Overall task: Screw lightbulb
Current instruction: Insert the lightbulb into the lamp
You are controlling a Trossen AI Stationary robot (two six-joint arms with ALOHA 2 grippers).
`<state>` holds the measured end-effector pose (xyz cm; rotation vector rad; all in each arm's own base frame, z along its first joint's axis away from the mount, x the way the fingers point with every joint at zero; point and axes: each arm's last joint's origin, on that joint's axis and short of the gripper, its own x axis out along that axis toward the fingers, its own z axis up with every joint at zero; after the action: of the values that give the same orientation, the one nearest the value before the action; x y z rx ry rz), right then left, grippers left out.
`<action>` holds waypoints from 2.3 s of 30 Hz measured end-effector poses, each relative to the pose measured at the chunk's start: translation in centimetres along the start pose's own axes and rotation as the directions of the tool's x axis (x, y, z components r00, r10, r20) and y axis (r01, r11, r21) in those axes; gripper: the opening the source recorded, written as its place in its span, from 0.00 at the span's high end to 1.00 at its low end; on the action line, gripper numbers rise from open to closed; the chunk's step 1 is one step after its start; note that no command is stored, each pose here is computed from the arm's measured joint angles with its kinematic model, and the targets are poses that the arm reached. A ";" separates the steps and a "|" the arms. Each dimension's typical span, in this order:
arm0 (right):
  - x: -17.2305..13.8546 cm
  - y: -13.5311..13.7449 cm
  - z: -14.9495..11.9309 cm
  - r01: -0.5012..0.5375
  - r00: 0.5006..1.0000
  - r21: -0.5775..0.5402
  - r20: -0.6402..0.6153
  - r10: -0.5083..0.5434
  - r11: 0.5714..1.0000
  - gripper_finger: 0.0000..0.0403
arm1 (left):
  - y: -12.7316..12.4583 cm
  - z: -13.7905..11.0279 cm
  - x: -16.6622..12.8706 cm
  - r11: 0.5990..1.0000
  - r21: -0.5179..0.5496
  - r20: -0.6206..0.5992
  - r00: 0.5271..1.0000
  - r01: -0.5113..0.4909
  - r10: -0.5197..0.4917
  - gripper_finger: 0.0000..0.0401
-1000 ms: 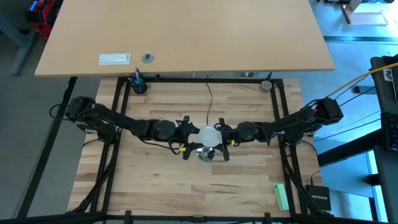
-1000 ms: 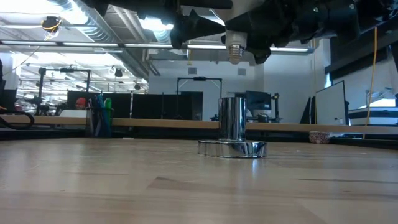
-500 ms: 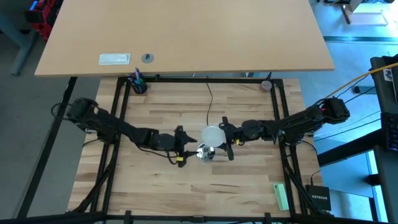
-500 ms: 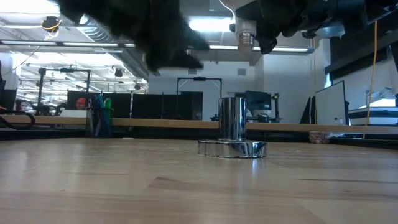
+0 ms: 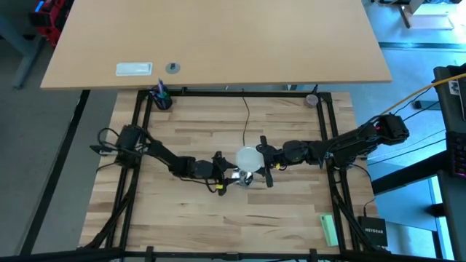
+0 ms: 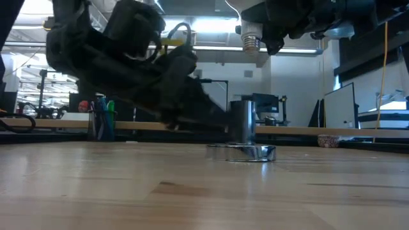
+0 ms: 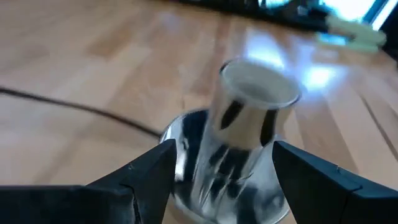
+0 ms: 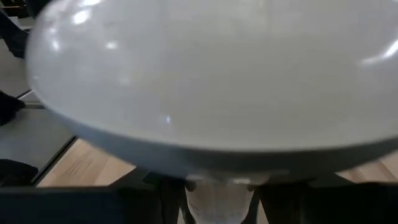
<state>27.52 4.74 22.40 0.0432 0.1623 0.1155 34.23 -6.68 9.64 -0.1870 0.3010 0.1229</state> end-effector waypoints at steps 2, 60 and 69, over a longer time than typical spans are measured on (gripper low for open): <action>0.0 0.0 0.0 0.004 1.000 -0.002 0.001 -0.004 1.000 0.59 | -0.1 0.3 0.6 1.000 0.019 0.028 1.000 0.006 -0.007 0.36; 0.2 0.6 0.7 -0.198 0.977 -0.031 0.078 0.200 0.980 0.60 | -1.6 10.1 -1.2 0.954 0.092 0.005 0.958 0.285 -0.287 0.62; 0.1 1.0 1.2 -0.321 0.934 -0.096 0.132 0.332 0.942 0.60 | -2.1 10.8 -1.5 0.915 0.077 0.054 0.914 0.397 -0.401 0.62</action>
<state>27.74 5.73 23.64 0.0050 0.0016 0.4502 36.21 -6.65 20.55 -0.1759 0.1923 -0.2865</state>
